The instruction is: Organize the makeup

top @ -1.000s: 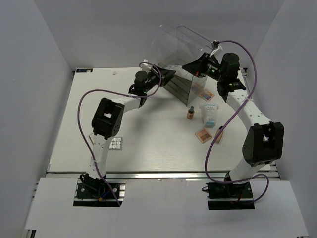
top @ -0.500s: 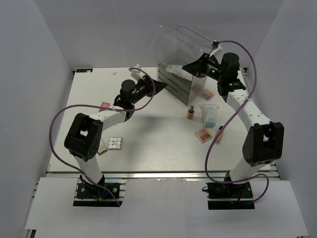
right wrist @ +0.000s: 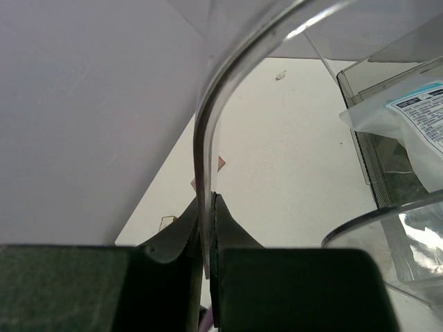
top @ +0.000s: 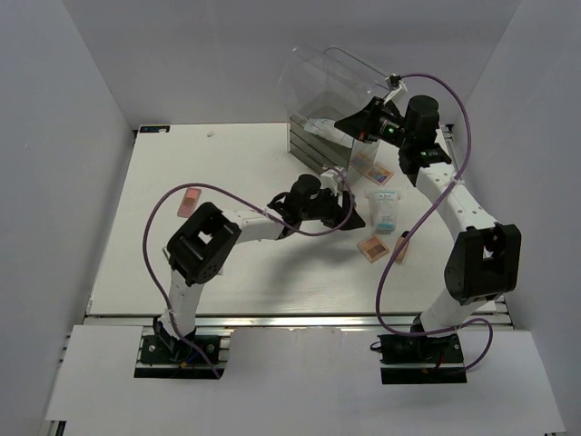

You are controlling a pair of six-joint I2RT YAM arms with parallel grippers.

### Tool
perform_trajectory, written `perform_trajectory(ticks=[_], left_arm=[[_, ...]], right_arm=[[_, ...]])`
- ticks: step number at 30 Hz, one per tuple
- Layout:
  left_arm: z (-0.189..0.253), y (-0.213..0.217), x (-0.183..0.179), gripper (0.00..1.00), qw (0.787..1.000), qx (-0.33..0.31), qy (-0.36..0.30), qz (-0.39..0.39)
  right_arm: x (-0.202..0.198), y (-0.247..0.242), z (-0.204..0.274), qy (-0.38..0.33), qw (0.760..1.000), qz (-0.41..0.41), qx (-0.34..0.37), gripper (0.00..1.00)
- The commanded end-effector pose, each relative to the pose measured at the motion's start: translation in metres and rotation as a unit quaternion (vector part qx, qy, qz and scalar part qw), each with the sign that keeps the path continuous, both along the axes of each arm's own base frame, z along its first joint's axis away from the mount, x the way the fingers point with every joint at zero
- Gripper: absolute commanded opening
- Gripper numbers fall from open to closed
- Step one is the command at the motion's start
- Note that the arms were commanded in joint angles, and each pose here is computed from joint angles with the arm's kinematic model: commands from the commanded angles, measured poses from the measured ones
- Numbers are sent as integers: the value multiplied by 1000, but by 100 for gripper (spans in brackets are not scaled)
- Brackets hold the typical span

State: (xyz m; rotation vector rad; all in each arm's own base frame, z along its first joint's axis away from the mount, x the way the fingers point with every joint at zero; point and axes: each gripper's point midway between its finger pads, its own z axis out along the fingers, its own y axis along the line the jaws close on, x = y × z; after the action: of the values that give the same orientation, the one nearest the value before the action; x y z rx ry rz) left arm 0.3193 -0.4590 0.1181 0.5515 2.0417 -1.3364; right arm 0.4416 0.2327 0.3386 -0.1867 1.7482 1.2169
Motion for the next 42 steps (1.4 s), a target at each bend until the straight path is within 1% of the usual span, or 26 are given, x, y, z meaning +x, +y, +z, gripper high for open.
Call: perform_trajectory(ticks=[1, 4, 5, 7, 9, 14, 17, 18, 22, 26, 30, 34, 35, 37, 38, 42], left_arm=[[10, -21, 5, 73, 1000, 6, -29, -3], [2, -43, 9, 74, 999, 22, -35, 14], [-2, -44, 18, 75, 998, 33, -39, 40], [-11, -57, 18, 75, 997, 48, -39, 51], [-20, -63, 19, 75, 994, 65, -43, 71], [-37, -76, 17, 77, 990, 88, -49, 96], [-41, -79, 22, 79, 987, 99, -54, 111], [-42, -76, 28, 79, 985, 103, -58, 128], [-43, -76, 39, 80, 980, 116, -72, 147], [-45, -79, 47, 81, 977, 125, -78, 154], [-47, -87, 48, 79, 979, 122, -77, 147], [-52, -91, 48, 70, 980, 124, -75, 139], [-54, -91, 48, 64, 980, 124, -74, 136], [-55, -92, 45, 56, 981, 124, -73, 129], [-57, -93, 44, 48, 982, 124, -71, 126], [-56, -94, 44, 39, 982, 121, -71, 123]], right_arm=[[-11, 4, 43, -66, 998, 23, 7, 6], [-11, 4, 45, -66, 997, 23, 7, 7], [-11, 4, 44, -66, 998, 24, 7, 6], [-11, 5, 46, -68, 997, 25, 6, 6], [-11, 5, 46, -67, 997, 26, 6, 7], [-14, 6, 44, -65, 997, 32, 3, 7], [-16, 6, 43, -63, 997, 37, 2, 7], [-17, 6, 42, -61, 997, 39, 1, 7], [-19, 6, 42, -63, 997, 43, -2, 6], [-21, 6, 45, -64, 997, 46, -3, 6], [-23, 6, 46, -65, 997, 48, -3, 6], [-23, 5, 46, -65, 997, 47, -3, 6], [-24, 6, 46, -65, 997, 48, -3, 6], [-25, 5, 46, -66, 997, 47, -3, 6], [-25, 5, 46, -64, 997, 46, -3, 6], [-26, 4, 48, -66, 997, 46, -2, 6]])
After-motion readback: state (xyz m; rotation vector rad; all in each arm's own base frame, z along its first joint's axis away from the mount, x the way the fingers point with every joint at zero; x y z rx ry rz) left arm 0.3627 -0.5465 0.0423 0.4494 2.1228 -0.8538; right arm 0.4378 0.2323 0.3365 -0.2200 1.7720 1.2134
